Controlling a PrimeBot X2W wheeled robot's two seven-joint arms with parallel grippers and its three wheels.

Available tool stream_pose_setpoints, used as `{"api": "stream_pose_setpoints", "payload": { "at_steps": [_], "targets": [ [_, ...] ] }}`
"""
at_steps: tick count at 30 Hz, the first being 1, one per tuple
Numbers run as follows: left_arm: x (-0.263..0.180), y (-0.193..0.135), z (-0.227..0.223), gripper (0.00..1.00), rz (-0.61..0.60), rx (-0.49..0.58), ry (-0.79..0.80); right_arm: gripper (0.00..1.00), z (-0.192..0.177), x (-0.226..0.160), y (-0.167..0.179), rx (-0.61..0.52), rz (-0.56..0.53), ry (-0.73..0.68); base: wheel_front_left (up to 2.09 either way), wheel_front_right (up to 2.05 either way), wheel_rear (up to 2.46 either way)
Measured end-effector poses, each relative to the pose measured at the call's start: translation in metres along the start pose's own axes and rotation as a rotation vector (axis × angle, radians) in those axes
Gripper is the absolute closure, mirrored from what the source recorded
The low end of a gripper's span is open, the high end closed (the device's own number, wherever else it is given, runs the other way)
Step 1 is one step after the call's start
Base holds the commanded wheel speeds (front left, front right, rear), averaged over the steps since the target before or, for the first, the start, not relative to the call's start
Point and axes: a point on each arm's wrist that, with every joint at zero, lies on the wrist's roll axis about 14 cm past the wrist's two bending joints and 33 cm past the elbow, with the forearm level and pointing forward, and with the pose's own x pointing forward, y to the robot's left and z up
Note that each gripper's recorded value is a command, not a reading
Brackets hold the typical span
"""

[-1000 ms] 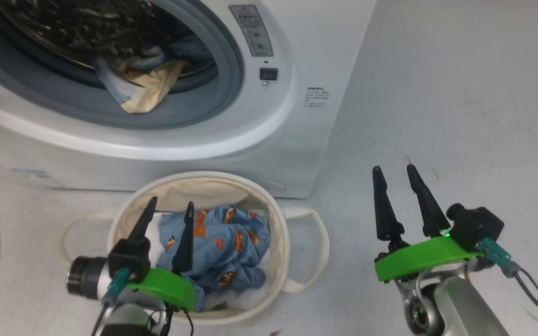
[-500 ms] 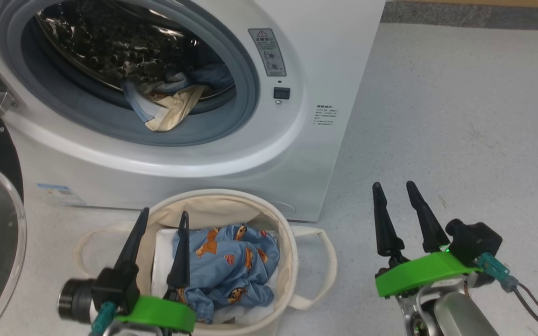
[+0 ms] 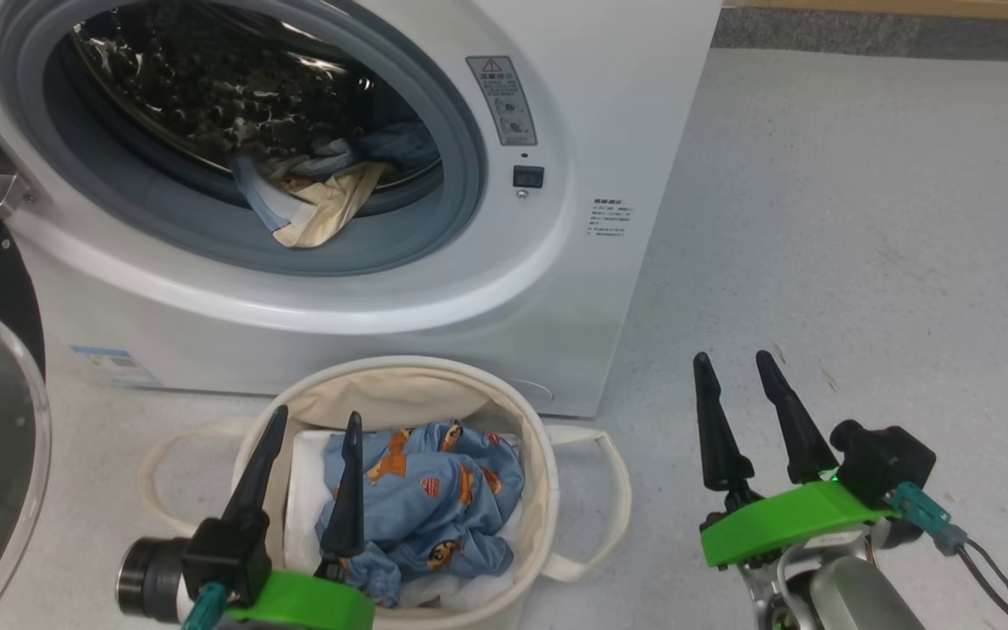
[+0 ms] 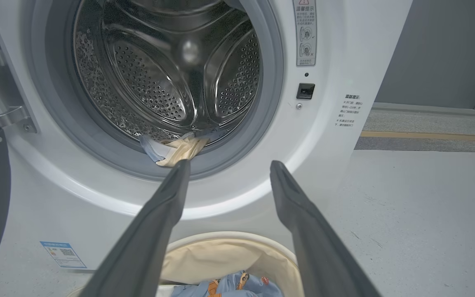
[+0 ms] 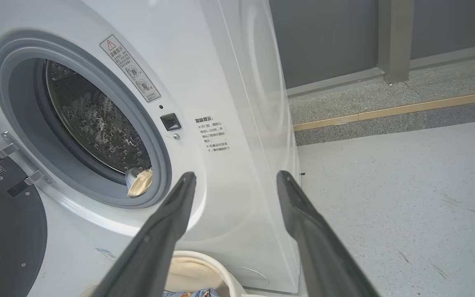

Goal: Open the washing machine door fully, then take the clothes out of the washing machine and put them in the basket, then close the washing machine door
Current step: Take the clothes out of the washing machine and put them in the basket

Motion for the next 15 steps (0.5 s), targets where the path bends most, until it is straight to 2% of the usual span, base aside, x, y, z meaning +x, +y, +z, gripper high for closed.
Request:
{"api": "stream_pose_setpoints", "payload": {
  "at_steps": [10, 15],
  "targets": [
    [0.006, -0.003, -0.011, 0.00, -0.007, -0.003, 0.027, 0.00, -0.007, -0.001, -0.009, 0.010, -0.024, 0.018, 0.00, 0.00, 0.00],
    [0.025, -0.005, -0.020, 0.00, -0.041, 0.019, 0.044, 0.00, -0.014, -0.001, -0.014, 0.015, -0.038, 0.037, 0.00, 0.00, 0.00]
  ]
}}
